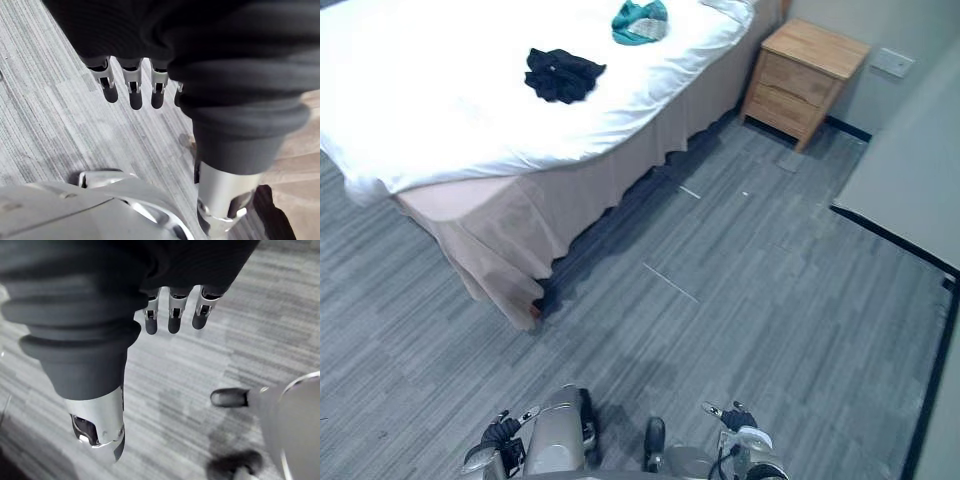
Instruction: Tidy the bed and pick cloth on bed and put in laundry
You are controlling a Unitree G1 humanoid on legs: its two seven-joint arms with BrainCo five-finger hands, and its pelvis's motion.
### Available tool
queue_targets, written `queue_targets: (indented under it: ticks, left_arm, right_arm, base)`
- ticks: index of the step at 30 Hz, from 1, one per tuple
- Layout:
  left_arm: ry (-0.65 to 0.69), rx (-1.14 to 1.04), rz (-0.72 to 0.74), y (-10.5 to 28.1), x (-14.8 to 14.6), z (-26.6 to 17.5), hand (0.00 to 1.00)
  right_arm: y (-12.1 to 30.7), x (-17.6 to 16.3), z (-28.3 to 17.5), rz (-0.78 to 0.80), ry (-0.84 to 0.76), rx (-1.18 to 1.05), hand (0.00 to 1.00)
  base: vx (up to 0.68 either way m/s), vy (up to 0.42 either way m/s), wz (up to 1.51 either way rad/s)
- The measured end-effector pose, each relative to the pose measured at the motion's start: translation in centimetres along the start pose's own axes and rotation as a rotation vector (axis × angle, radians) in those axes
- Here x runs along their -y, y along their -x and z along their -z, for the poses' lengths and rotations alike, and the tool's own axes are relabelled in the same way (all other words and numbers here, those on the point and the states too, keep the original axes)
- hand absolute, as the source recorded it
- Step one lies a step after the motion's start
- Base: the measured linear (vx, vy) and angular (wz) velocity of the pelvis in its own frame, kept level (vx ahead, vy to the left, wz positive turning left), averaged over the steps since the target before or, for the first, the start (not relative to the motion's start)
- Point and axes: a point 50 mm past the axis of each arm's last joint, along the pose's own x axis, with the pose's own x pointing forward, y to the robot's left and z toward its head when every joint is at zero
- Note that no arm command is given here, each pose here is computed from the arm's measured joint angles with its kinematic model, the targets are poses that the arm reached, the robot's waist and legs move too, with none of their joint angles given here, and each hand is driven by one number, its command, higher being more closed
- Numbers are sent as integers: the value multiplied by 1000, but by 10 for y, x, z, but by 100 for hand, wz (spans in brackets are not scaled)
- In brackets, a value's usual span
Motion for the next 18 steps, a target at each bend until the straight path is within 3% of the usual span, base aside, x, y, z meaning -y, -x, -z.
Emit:
queue_targets:
  ticks: [8, 13, 18]
  left_arm:
    - [-151, -48, -7, -1, -15, 5, 0]
    - [-141, -43, 4, -1, -10, 4, 0]
    - [1, -58, -56, 2, -21, 13, 0]
  right_arm:
    - [2, -3, 15, -11, 36, -39, 0]
    - [2, -13, 15, -25, -23, -34, 0]
    - [5, -23, 27, -48, -56, -65, 0]
  base:
    - [535, 167, 133]
    - [411, -189, 142]
    - [354, -352, 53]
